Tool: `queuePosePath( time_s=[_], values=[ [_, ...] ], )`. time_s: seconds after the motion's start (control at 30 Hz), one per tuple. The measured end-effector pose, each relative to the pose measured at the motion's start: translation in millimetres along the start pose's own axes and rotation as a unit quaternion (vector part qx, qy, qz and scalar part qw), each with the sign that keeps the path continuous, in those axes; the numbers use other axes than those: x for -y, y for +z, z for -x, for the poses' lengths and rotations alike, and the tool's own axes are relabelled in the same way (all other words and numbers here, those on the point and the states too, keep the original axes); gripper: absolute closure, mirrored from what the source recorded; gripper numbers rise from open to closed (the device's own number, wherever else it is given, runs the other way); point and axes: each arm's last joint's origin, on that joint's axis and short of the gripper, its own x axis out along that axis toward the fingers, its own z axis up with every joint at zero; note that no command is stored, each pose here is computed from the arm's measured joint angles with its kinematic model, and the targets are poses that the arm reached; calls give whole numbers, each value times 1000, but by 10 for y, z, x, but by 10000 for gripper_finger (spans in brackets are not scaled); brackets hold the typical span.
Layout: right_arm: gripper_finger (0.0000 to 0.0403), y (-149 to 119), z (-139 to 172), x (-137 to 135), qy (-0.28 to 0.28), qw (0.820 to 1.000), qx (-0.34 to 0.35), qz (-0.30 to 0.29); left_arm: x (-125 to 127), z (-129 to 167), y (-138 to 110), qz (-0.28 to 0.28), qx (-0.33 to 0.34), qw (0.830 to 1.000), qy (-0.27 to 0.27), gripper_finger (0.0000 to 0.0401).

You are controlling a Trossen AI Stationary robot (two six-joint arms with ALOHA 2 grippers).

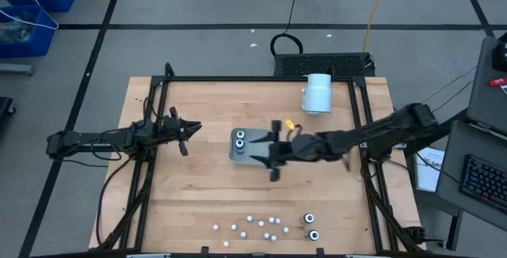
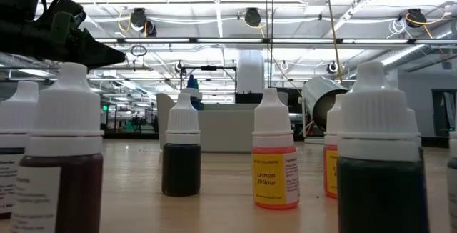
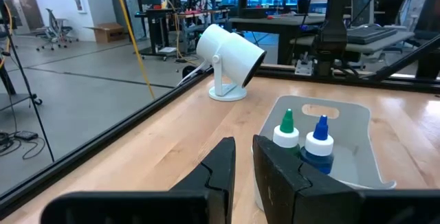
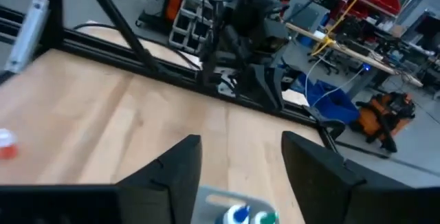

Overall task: Pick & Place food coloring
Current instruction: Put the big violet food coloring bottle into the gray bin

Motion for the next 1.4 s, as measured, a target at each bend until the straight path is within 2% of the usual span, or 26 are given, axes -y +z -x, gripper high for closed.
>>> queuePosePath(
  time_s=[0.23, 0.4, 0.63, 0.7, 0.8, 0.9, 1.0, 1.13, 1.3, 1.4],
  values=[
    [321, 187, 615, -75, 43, 997, -23, -57, 0, 0, 1, 0, 0, 1000, 0, 343],
    [394, 153, 842, -159, 77, 995, -63, -32, 0, 0, 0, 0, 0, 1000, 0, 343],
    [389, -26, 871, -282, 73, 992, -97, -17, 0, 0, 9, 0, 4, 1000, 0, 343],
    [392, -105, 874, -343, 95, 990, -105, -8, 0, 0, 9, -7, 5, 1000, 0, 343],
    [394, -222, 882, -441, 156, 982, -105, 11, 0, 0, 9, -20, 4, 1000, 0, 343],
    [385, -351, 877, -547, 175, 980, -90, 14, 0, 0, 9, -28, 5, 1000, 0, 343],
    [358, -456, 887, -635, 183, 981, -68, 8, 0, 0, 9, -33, 5, 999, 0, 343],
    [299, -603, 930, -754, 199, 978, -58, 2, 0, 0, 9, -35, 4, 999, 1, 343],
    [217, -687, 1064, -929, 233, 970, -63, -8, 0, 0, 9, -35, 4, 999, 1, 343],
    [178, -678, 1139, -1007, 249, 966, -65, -33, 0, 0, 9, -35, 4, 999, 1, 343]
  ],
)
